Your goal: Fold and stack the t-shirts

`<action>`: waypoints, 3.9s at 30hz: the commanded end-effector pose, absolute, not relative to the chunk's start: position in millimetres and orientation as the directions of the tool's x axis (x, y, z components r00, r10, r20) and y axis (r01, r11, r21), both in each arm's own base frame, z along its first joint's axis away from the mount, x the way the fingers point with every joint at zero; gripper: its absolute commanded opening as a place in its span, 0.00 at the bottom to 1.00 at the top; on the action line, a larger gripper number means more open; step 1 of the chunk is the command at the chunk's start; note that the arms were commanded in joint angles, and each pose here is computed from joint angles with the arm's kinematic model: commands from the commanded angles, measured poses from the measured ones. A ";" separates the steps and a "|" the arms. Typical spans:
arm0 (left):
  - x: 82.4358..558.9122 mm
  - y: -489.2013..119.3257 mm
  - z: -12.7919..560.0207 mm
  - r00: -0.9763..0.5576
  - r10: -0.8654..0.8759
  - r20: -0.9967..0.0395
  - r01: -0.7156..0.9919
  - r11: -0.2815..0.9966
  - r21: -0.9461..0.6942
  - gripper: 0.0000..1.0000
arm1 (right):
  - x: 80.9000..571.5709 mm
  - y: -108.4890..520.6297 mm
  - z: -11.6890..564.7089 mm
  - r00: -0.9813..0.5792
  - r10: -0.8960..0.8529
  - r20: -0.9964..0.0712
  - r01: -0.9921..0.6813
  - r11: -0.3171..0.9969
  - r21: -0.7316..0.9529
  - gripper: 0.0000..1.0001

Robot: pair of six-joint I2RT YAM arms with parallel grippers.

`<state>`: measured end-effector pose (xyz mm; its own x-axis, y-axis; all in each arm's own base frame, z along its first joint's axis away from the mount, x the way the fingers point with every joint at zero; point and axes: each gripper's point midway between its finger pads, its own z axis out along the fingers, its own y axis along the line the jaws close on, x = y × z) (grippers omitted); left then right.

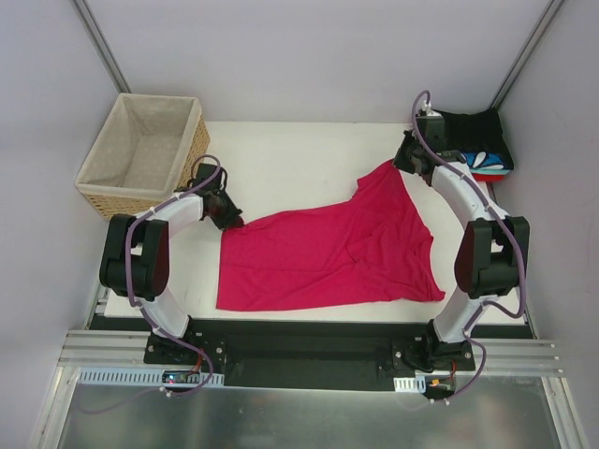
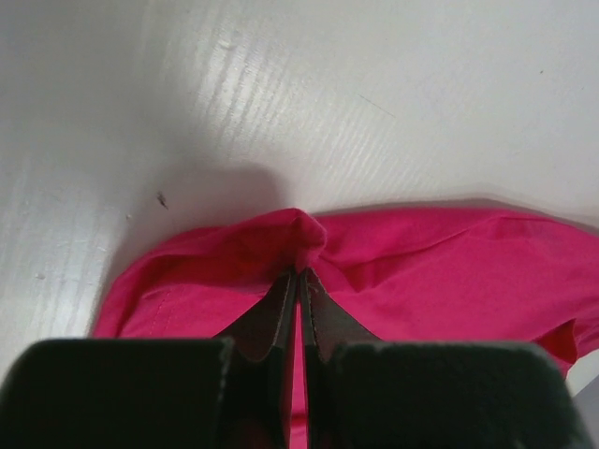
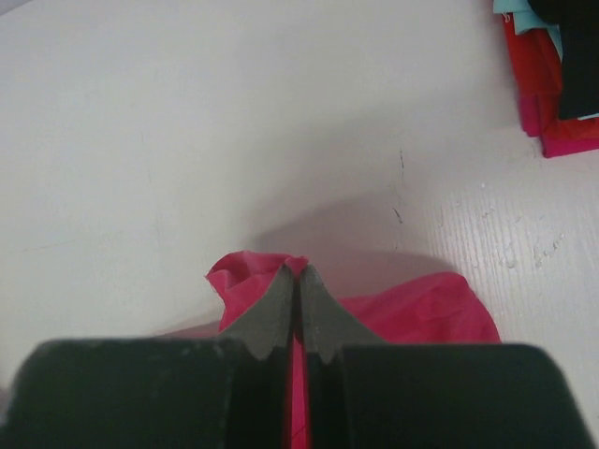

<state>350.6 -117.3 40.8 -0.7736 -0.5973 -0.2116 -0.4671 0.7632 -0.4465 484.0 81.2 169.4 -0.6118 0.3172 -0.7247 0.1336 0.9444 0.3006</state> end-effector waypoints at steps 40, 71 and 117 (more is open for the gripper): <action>333.0 -71.8 75.3 -0.681 -0.637 -0.361 -0.490 0.763 -0.423 0.00 | 335.1 9.7 157.5 -0.553 0.344 -0.759 0.384 0.913 0.135 0.01; 250.6 -71.1 77.8 -0.651 -0.667 -0.362 -0.476 0.730 -0.489 0.00 | 253.1 0.3 99.5 -0.626 0.336 -0.703 0.447 0.894 0.029 0.01; 225.2 -67.8 89.6 -0.648 -0.647 -0.402 -0.451 0.751 -0.483 0.83 | 230.6 -6.4 126.6 -0.547 0.380 -0.746 0.489 0.868 0.084 0.97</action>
<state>205.9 -68.0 62.5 -0.6611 -0.6595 -0.3579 -0.4799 0.7383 -0.4740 201.9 -4.2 75.9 -0.6342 0.4072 -0.6572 0.5003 0.8643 0.0527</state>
